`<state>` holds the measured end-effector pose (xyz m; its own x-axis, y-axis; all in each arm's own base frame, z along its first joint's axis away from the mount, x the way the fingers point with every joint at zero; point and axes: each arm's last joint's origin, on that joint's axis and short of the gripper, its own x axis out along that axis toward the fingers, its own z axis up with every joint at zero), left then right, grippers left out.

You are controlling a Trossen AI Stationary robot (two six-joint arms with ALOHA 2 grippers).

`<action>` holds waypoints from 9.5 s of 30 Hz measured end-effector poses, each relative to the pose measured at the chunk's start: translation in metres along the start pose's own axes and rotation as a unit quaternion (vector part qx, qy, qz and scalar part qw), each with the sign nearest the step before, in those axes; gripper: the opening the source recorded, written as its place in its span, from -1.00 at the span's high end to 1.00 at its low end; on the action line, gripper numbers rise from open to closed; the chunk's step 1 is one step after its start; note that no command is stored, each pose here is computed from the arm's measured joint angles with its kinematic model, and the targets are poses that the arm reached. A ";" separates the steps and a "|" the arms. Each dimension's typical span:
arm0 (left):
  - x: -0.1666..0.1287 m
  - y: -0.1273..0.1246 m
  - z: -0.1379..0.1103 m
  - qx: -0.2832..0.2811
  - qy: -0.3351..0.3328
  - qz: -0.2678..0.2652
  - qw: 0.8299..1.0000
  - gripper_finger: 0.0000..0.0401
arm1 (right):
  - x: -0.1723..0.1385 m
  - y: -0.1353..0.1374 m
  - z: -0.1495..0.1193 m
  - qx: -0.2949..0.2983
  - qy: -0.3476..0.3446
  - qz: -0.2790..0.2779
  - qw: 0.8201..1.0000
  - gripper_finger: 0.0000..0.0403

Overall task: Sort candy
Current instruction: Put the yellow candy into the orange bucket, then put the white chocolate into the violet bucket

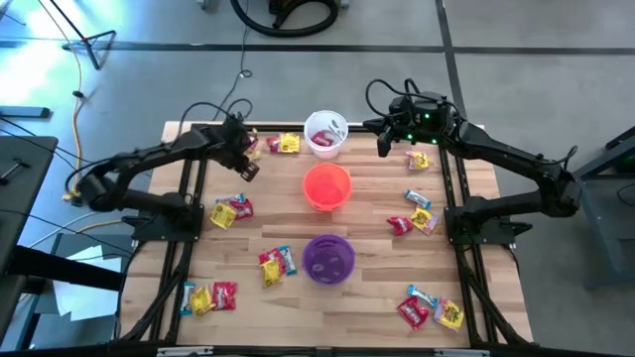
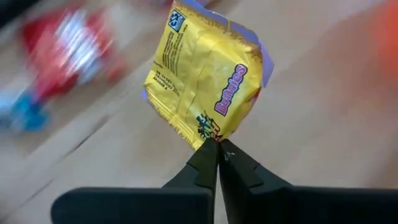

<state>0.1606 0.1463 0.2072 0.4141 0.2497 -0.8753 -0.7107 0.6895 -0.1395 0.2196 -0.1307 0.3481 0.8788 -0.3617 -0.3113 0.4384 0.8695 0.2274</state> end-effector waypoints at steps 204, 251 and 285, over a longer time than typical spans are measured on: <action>0.000 -0.078 -0.025 0.108 -0.270 -0.206 0.934 1.00 | -0.037 -0.029 -0.191 0.125 0.535 -0.150 0.822 -0.01; -0.010 -0.082 -0.027 0.237 -0.290 -0.259 0.890 1.00 | 0.030 0.080 -0.087 0.160 0.406 -0.060 0.898 0.86; -0.014 -0.081 -0.030 0.249 -0.281 -0.278 0.884 1.00 | 0.116 0.272 -0.172 0.224 0.467 0.000 0.855 0.86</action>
<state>0.1952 0.0665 0.2171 0.9374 -0.0205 -0.3476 -0.0279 0.9907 -0.1335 0.4088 0.1217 0.2151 0.4356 0.2469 -0.8656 0.6512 0.5775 0.4924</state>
